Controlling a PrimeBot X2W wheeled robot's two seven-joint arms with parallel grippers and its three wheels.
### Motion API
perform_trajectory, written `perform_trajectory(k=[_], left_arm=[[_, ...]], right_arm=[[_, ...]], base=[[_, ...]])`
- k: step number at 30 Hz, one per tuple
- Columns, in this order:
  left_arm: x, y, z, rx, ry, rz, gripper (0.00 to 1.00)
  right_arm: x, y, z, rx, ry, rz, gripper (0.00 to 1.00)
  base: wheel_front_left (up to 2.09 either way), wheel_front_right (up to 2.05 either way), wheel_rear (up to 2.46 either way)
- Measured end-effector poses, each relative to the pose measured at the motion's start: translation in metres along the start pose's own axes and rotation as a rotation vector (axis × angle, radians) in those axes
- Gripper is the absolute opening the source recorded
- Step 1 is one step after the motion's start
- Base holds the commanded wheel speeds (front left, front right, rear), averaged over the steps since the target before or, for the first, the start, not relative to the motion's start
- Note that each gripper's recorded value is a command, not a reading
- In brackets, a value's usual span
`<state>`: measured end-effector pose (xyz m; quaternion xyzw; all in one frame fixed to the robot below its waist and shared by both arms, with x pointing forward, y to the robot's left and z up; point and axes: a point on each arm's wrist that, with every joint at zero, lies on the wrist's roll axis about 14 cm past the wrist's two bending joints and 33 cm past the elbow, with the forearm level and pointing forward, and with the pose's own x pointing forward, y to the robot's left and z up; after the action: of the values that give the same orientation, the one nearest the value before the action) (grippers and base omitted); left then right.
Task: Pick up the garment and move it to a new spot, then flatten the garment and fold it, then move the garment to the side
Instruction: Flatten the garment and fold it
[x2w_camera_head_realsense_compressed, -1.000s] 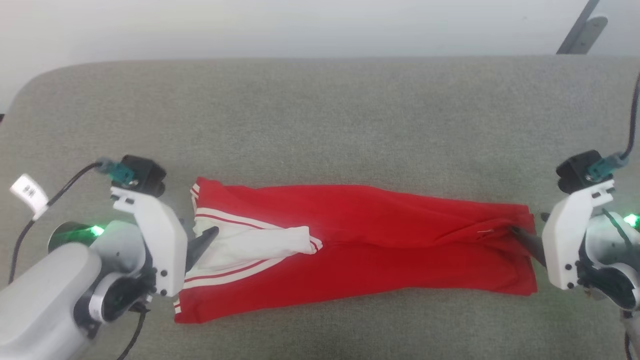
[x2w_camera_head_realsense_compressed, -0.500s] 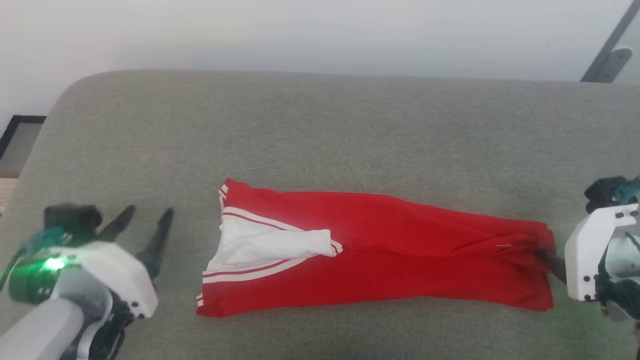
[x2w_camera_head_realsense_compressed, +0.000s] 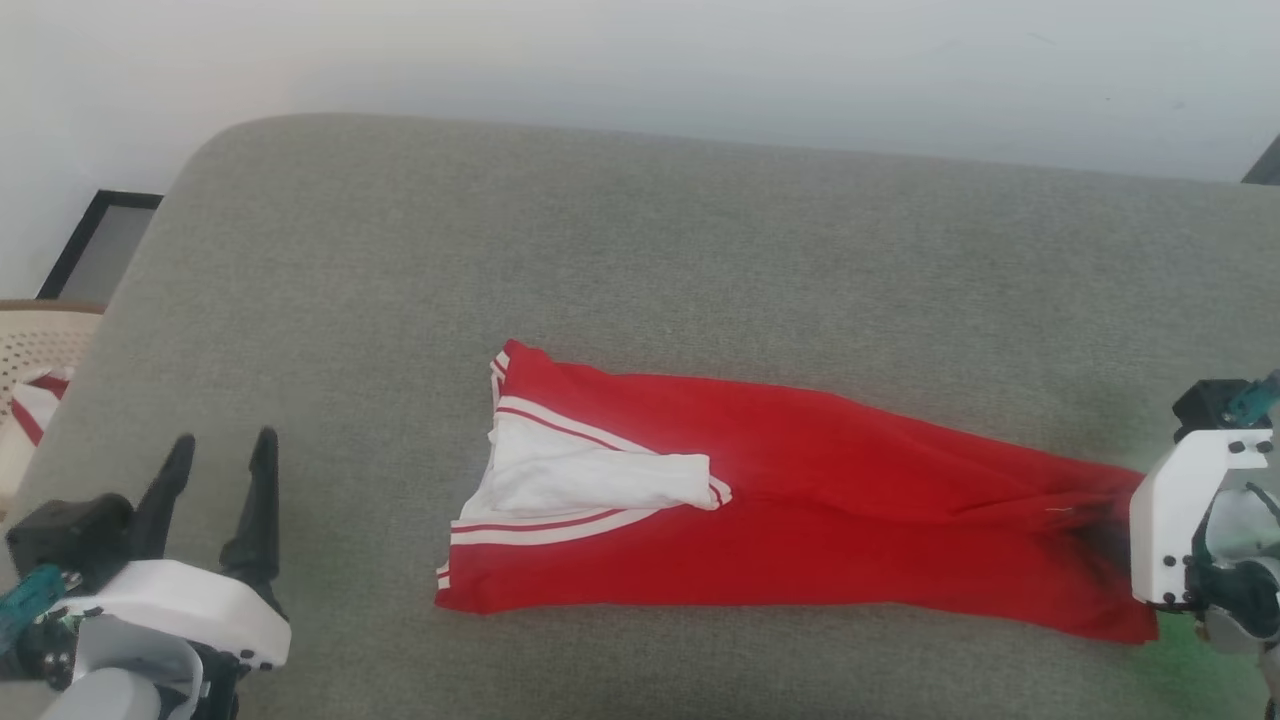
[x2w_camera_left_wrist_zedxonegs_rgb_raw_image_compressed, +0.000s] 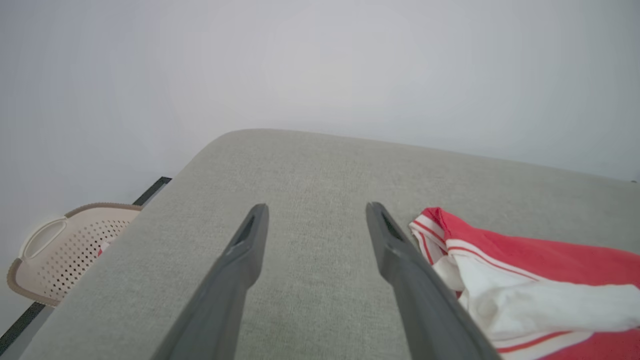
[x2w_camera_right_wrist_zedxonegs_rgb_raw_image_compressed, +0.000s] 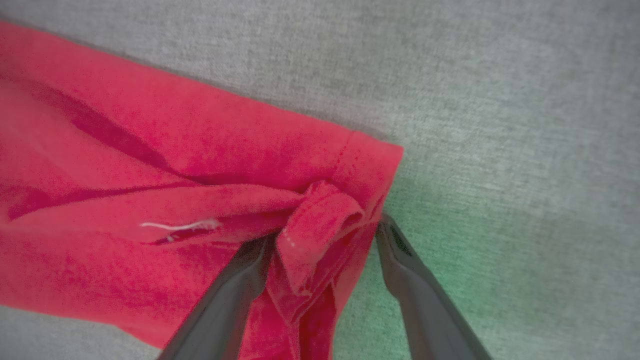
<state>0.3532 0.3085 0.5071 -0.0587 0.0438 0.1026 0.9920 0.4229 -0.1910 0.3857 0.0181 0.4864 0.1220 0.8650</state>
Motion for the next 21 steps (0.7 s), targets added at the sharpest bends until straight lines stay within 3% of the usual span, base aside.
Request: perform_trajectory(k=[1,2,13,21], left_arm=[[-0.001,0.001,0.004,0.005,-0.025,0.005,1.00],[-0.001,0.003,0.010,-0.002,-0.053,0.013,1.00],[-0.025,0.023,0.005,-0.034,-0.126,0.084,1.00],[-0.029,0.026,0.004,-0.048,-0.153,0.089,1.00]], right_arm=[[0.002,0.002,0.000,0.000,0.007,0.007,0.55],[0.005,0.005,0.000,-0.003,0.011,0.017,0.00],[0.014,0.020,0.007,-0.016,0.007,0.071,0.00],[-0.001,-0.006,0.023,-0.019,-0.076,0.006,0.00]], base=[[0.00,0.00,0.00],[0.00,0.00,0.00],[0.00,0.00,0.00],[0.00,0.00,0.00]])
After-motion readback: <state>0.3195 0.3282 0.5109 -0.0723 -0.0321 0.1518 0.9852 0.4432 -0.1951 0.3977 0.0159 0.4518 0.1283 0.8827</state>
